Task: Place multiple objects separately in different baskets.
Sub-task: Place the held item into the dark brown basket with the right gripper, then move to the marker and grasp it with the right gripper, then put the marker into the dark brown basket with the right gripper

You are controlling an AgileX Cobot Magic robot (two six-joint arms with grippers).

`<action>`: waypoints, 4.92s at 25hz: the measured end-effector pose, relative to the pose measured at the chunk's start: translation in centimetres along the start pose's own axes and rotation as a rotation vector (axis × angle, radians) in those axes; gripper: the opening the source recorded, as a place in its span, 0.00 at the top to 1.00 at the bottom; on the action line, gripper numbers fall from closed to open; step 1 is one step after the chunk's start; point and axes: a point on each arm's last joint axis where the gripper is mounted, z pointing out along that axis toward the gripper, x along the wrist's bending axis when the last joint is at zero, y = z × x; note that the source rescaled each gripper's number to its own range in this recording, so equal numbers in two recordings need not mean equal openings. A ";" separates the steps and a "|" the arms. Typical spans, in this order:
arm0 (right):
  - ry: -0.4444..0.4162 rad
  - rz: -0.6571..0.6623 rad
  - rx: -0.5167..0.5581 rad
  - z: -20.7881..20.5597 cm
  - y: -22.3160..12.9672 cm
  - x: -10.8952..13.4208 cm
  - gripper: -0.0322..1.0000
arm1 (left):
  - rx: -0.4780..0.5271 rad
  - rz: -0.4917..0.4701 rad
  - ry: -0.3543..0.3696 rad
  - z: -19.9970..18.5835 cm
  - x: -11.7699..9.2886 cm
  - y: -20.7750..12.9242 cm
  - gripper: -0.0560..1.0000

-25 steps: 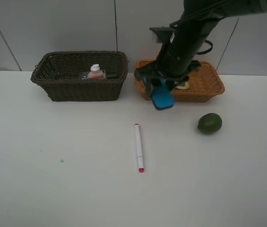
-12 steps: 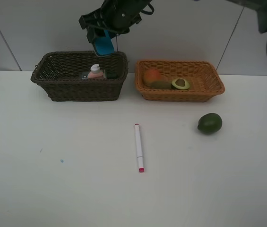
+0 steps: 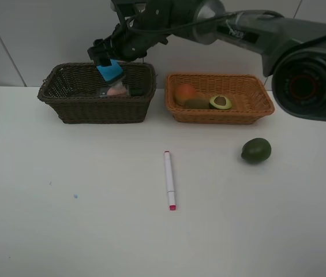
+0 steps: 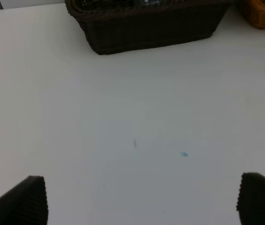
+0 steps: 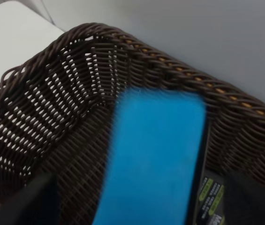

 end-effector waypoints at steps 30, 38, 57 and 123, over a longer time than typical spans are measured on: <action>-0.035 0.192 0.650 -13.1 -3.2 1.6 0.00 | -0.001 0.000 0.000 0.0 0.0 0.0 0.00; -0.001 0.110 0.948 -13.4 -11.5 6.6 0.00 | -0.001 0.000 0.000 0.0 0.0 0.0 0.00; -0.050 0.119 0.781 -10.5 -14.8 7.5 0.00 | -0.001 0.000 0.000 0.0 0.0 0.0 0.00; -0.176 0.011 0.559 -12.0 -8.2 2.8 0.97 | -0.001 0.000 0.000 0.0 0.0 0.0 0.00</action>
